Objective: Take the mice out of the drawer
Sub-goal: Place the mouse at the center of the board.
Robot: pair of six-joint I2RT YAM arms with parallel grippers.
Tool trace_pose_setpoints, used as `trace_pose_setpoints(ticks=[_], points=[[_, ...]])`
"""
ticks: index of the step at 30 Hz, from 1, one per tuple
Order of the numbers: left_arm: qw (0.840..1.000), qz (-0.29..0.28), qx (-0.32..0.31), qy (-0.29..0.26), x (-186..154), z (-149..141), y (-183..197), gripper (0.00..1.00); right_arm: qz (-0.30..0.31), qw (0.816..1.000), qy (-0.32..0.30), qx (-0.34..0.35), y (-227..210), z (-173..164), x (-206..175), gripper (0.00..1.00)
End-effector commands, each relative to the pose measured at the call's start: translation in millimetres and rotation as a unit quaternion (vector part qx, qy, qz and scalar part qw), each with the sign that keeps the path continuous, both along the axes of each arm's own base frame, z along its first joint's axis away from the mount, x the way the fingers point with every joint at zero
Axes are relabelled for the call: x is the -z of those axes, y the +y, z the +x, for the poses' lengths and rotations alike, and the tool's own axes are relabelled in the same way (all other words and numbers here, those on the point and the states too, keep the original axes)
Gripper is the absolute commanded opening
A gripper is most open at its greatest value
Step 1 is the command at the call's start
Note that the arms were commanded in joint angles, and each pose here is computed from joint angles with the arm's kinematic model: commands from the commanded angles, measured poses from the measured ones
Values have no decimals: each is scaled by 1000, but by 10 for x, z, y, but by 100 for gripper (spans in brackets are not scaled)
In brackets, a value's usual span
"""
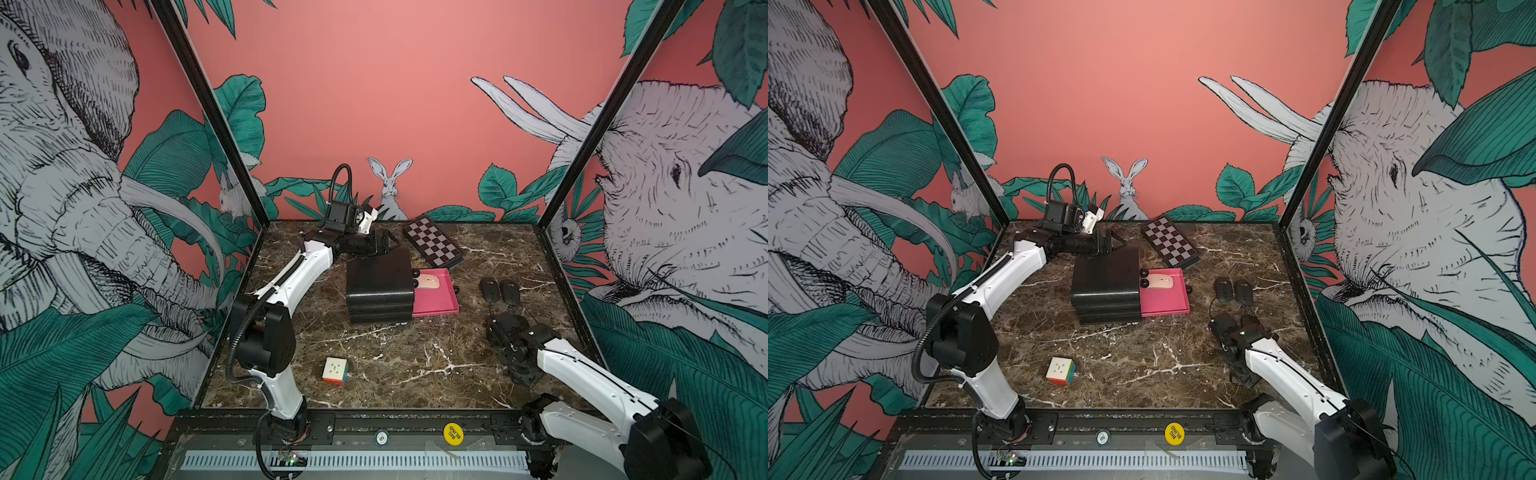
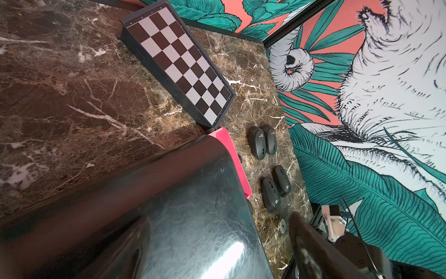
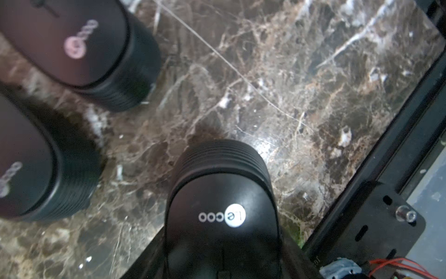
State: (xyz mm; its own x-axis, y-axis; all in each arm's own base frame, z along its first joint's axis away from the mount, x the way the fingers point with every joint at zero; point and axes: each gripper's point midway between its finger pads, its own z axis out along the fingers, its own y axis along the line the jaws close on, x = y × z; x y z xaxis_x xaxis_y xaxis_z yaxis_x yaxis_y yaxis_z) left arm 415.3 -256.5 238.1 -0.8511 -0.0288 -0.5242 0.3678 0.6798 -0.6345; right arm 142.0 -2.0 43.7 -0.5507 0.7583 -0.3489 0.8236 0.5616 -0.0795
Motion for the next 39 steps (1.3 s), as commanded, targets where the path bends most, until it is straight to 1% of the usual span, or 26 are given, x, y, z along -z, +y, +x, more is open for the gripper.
trace_pose_setpoints(ticks=[1, 8, 11, 13, 15, 18, 23, 29, 36, 39], points=[[997, 30, -22, 61, 347, -90, 126, 91, 7, 999, -20, 49, -34, 36, 53, 49], [997, 30, -32, 59, 341, -117, 159, 91, 12, 993, -30, 116, -105, 96, 193, 48], [997, 31, -37, 58, 333, -128, 177, 91, -14, 991, -34, 127, -189, 136, 89, 47], [997, 31, -39, 58, 330, -133, 185, 91, -36, 990, -27, 133, -266, 119, -9, 49], [997, 32, -41, 57, 334, -133, 192, 91, -42, 989, -22, 141, -314, 87, -37, 50], [997, 34, -45, 55, 334, -137, 208, 91, -34, 986, -26, 161, -347, 24, 21, 50], [997, 32, -48, 55, 333, -124, 204, 91, -6, 978, -53, 201, -365, -36, 166, 50], [997, 30, -47, 56, 327, -108, 193, 91, 1, 977, -50, 209, -451, -44, 202, 51], [996, 32, -52, 59, 344, -116, 212, 91, 12, 979, -41, 200, -533, 137, 175, 50], [996, 38, -55, 51, 309, -107, 236, 91, 5, 980, -33, 198, -591, 223, 106, 50]])
